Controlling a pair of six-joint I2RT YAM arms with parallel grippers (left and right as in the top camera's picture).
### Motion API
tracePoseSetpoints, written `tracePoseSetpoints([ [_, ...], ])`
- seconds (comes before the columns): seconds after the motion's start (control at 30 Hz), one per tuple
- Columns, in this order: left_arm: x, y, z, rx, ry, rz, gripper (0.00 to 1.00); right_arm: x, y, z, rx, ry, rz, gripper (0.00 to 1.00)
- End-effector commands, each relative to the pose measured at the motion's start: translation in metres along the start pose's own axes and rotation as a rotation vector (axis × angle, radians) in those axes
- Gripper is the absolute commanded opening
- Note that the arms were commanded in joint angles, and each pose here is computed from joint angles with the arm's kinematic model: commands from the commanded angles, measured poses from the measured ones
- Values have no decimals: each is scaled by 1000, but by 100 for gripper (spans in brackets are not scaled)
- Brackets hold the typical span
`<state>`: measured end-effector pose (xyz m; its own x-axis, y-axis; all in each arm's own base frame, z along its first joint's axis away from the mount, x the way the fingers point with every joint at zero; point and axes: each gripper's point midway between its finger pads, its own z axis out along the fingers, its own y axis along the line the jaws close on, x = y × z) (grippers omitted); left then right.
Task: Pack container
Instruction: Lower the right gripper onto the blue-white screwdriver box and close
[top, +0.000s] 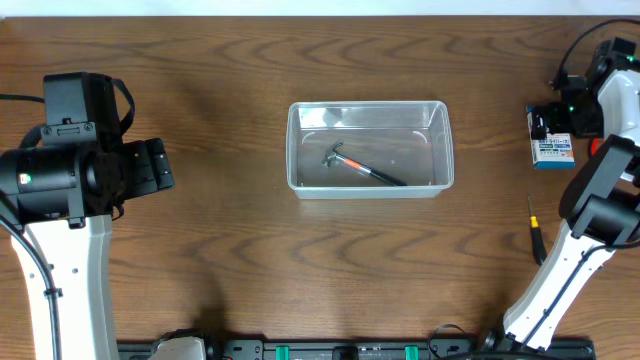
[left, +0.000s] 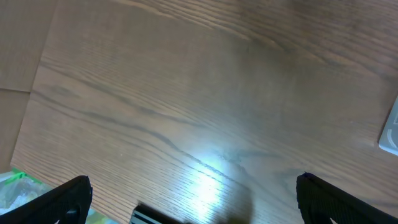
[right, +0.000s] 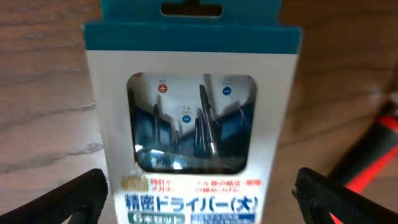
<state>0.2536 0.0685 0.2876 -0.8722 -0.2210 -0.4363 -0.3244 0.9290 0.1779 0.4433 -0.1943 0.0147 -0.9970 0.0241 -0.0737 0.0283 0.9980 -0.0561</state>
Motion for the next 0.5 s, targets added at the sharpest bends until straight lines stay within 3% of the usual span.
tracePoseSetpoints([
  [0.0,-1,3,-1,-10,-1,-14,98,7,5,19,-24,41,15,99],
  [0.47,-1,3,-1,-10,-2,-15,98,0,10,19,-51,10,14,99],
])
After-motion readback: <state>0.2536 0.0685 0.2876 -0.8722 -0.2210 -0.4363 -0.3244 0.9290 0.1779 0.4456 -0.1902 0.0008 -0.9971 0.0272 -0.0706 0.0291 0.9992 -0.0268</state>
